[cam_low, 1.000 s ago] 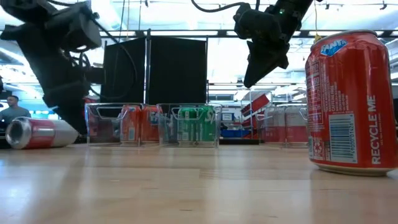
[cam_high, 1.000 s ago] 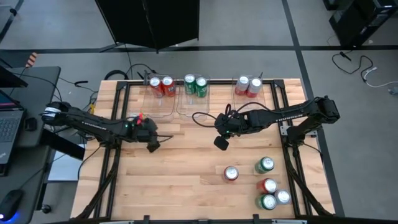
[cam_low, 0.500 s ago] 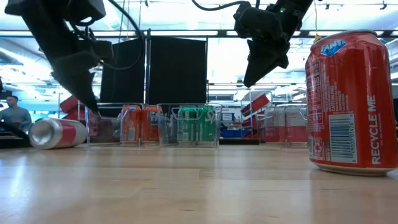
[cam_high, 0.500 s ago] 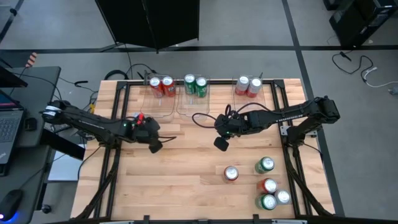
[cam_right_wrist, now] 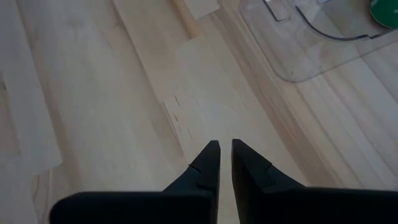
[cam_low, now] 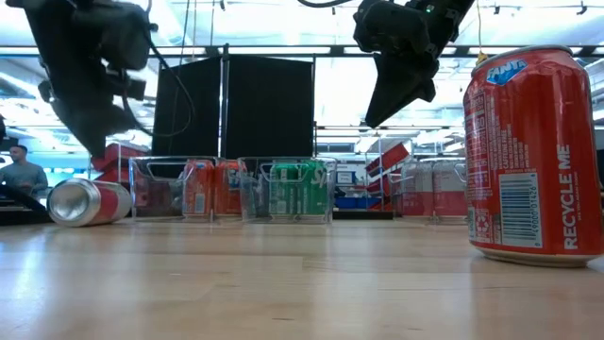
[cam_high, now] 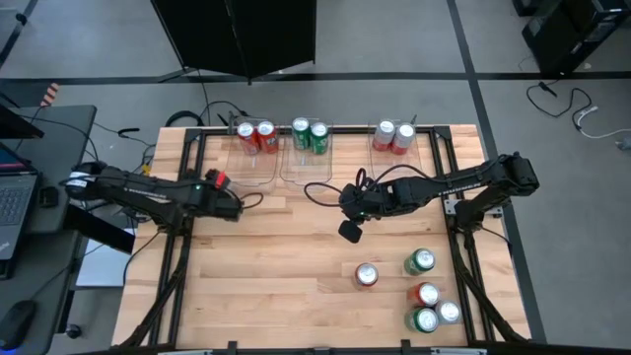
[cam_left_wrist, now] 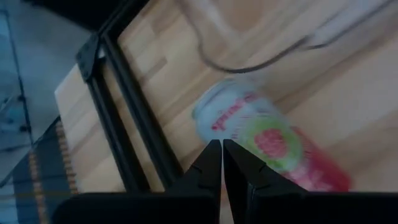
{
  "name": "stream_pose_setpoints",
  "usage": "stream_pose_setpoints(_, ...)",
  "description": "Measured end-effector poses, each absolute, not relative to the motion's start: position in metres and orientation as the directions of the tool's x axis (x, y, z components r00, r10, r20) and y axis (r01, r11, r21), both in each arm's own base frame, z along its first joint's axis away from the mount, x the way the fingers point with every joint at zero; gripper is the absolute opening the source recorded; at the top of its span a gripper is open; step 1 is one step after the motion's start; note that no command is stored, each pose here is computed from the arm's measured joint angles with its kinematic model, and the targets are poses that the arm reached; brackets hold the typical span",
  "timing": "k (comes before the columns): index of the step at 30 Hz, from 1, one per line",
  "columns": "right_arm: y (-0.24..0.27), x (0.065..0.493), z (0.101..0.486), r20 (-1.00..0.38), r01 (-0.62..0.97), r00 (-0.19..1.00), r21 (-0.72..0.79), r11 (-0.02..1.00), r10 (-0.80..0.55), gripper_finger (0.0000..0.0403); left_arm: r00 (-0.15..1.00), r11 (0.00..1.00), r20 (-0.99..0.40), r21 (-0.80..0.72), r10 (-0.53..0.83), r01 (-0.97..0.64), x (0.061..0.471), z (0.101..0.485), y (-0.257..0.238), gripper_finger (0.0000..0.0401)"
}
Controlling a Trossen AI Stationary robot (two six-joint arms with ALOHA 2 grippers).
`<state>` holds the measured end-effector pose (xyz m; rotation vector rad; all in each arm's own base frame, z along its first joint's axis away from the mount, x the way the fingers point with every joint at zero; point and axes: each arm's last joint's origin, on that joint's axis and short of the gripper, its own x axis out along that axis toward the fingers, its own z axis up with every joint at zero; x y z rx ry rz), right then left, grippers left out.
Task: Sort soda cans
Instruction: Put the top pink white soda can into the right transparent bin
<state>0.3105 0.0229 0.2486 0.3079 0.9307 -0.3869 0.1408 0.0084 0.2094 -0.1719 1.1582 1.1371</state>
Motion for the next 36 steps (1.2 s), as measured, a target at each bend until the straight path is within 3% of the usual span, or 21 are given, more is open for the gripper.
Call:
stream_pose_setpoints(6,0.023,0.311,0.249,-0.821,0.448,0.539,0.090,0.890,-0.189,0.0029,-0.121,0.435,-0.806,0.431,0.579,-0.790,0.133,0.190,0.018,0.0020)
stream_pose_setpoints(9,0.023,0.311,0.249,-0.821,0.448,0.539,0.090,0.890,-0.188,0.0029,-0.099,0.472,-0.824,0.413,0.557,-0.778,0.134,0.184,0.019,0.0020)
stream_pose_setpoints(15,0.023,0.311,0.249,-0.819,0.448,0.542,0.092,0.890,-0.188,0.0028,0.025,0.566,-0.847,0.333,0.531,-0.754,0.146,0.181,0.015,0.0020)
stream_pose_setpoints(25,0.024,0.311,0.249,-0.821,0.443,0.542,0.096,0.892,-0.180,0.0032,0.249,0.755,-0.903,0.116,0.350,-0.645,0.165,0.183,-0.009,0.0012)
stream_pose_setpoints(29,0.025,0.311,0.249,-0.821,0.440,0.542,0.097,0.893,-0.178,0.0032,0.233,0.700,-0.870,0.164,0.435,-0.695,0.165,0.199,-0.012,0.0006)
stream_pose_setpoints(36,0.030,0.310,0.249,-0.821,0.425,0.545,0.097,0.900,-0.170,0.0034,-0.020,0.505,-0.835,0.351,0.549,-0.789,0.139,0.196,0.001,0.0004)
